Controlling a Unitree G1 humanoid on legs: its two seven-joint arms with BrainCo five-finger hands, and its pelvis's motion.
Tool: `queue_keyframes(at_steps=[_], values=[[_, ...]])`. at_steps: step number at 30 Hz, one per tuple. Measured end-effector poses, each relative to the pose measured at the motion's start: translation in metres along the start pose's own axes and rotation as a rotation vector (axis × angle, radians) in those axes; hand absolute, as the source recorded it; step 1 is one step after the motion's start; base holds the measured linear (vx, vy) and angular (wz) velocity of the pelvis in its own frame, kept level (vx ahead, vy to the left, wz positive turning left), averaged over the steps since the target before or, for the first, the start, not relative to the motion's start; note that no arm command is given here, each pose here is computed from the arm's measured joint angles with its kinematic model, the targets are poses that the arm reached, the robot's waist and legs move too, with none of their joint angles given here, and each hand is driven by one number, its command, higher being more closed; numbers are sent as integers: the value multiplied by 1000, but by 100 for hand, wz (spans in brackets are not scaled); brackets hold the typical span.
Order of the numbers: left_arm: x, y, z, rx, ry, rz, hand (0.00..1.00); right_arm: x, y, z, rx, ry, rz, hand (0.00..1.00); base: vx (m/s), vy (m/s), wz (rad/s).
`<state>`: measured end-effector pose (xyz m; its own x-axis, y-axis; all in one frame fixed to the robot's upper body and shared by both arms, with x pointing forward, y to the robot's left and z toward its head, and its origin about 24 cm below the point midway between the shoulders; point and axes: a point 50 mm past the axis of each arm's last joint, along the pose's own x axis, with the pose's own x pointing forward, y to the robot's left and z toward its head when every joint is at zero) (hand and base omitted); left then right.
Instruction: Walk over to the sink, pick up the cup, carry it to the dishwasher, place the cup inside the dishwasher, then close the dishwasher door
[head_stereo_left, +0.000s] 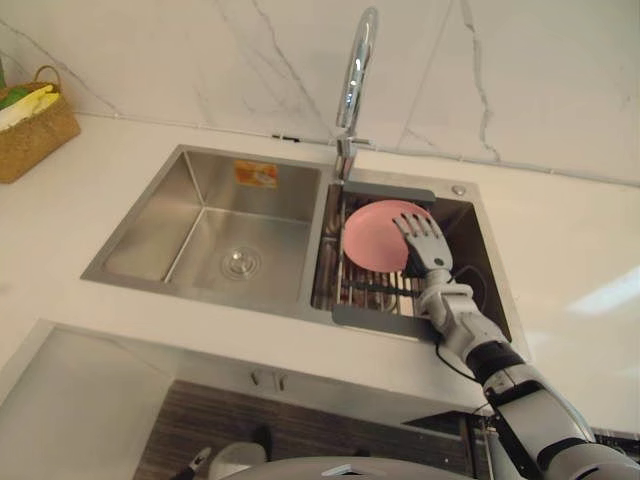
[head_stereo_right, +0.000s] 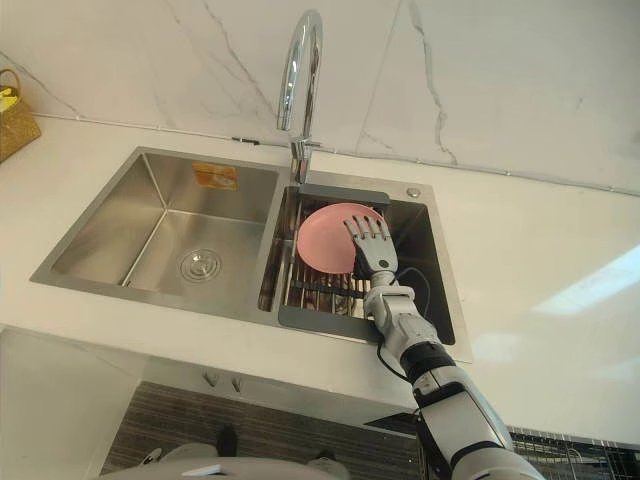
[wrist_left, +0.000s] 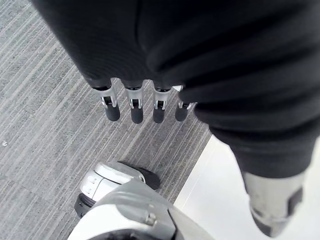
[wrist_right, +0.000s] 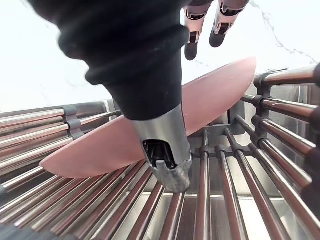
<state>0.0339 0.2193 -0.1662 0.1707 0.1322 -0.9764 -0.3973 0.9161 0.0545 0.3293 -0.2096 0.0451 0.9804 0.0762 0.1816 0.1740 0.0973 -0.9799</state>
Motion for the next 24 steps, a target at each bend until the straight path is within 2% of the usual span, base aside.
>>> queue_keyframes(at_steps=[1, 2, 13, 24], values=[[0, 0, 0, 0, 0, 0, 0, 0, 0, -1, -3, 4, 1, 0, 0, 0, 0], [0, 0, 0, 1, -1, 0, 0, 0, 0, -3, -18, 11, 5, 100, 0, 0, 0], [0, 0, 0, 3, -1, -3, 0, -1, 1, -4, -37, -19, 44, 100, 0, 0, 0], [0, 0, -3, 25, 7, -3, 0, 1, 0, 8, -64, -113, 20, 100, 0, 0, 1]])
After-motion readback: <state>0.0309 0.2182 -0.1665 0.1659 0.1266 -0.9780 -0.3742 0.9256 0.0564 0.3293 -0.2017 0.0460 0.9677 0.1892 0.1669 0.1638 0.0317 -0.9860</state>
